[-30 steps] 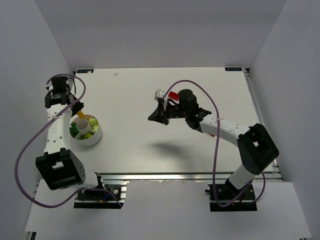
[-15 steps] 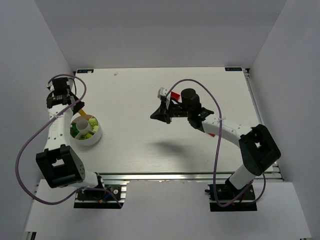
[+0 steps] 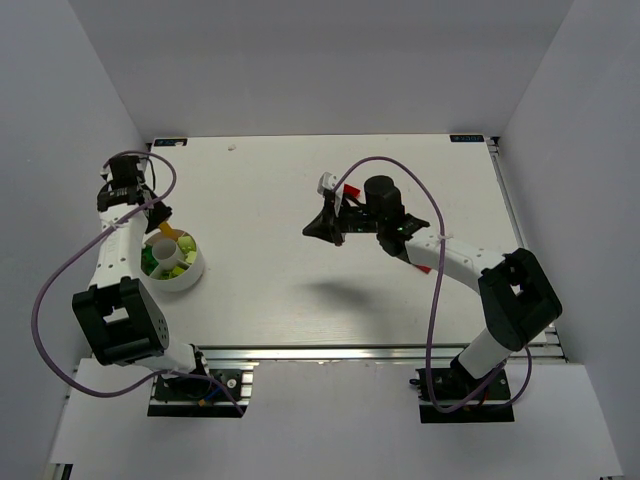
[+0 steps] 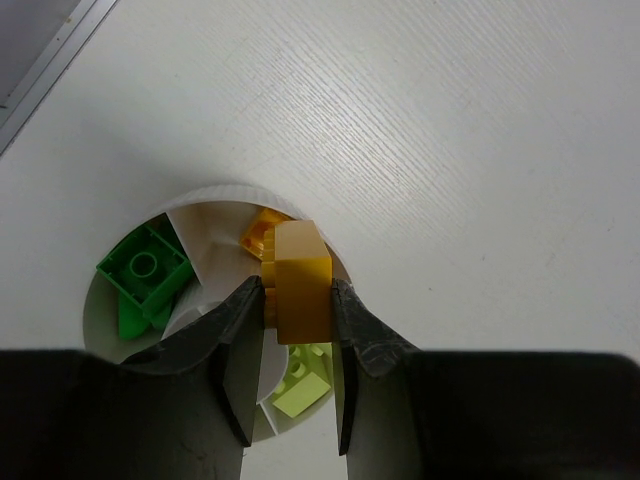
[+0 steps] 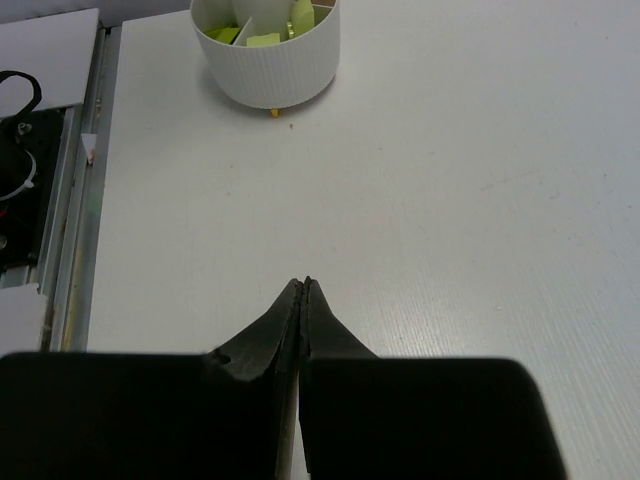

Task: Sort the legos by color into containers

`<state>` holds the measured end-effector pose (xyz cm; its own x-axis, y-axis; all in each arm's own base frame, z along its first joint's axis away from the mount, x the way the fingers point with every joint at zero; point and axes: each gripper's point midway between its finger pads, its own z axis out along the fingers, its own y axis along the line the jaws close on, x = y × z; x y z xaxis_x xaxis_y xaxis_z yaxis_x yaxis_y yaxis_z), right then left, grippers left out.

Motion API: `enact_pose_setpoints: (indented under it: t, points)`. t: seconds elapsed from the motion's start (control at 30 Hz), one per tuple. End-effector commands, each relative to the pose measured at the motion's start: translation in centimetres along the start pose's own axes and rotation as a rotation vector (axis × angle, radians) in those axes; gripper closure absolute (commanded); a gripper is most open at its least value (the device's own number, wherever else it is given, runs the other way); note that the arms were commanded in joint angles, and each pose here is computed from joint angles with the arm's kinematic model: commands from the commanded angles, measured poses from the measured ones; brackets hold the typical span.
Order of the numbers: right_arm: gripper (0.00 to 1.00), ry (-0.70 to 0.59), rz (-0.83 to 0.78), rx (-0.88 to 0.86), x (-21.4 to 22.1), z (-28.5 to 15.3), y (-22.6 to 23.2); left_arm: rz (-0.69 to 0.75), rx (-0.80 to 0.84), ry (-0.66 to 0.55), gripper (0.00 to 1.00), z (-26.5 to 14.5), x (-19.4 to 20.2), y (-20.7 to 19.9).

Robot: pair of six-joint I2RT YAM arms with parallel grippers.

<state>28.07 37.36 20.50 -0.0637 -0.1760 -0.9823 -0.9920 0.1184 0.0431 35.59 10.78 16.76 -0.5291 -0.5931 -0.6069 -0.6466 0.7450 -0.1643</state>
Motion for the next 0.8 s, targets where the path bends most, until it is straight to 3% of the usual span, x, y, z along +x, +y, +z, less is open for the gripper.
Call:
enact_pose_setpoints:
  t: [0.0,0.13,0.27,0.6,0.77]
  points:
    - [1.00,-0.041,-0.042,0.020,-1.8,-0.8,-0.2,0.015,-0.010,0.001,0.82,-0.3,-0.1,0.5]
    - [1.00,-0.042,-0.049,0.022,-1.9,-0.9,-0.3,0.019,-0.015,-0.002,0.67,-0.4,-0.3,0.5]
    - [1.00,-0.039,-0.047,0.025,-1.8,-0.9,-0.4,0.018,-0.025,-0.004,0.42,-0.2,-0.5,0.6]
    - [0.91,-0.033,-0.050,0.030,-1.9,-1.1,-0.5,0.013,-0.015,-0.014,0.37,-0.4,-1.0,0.3]
    - [0.90,-0.034,-0.051,0.032,-1.9,-1.1,-0.6,0.010,-0.011,-0.022,0.42,-0.7,-1.3,0.2]
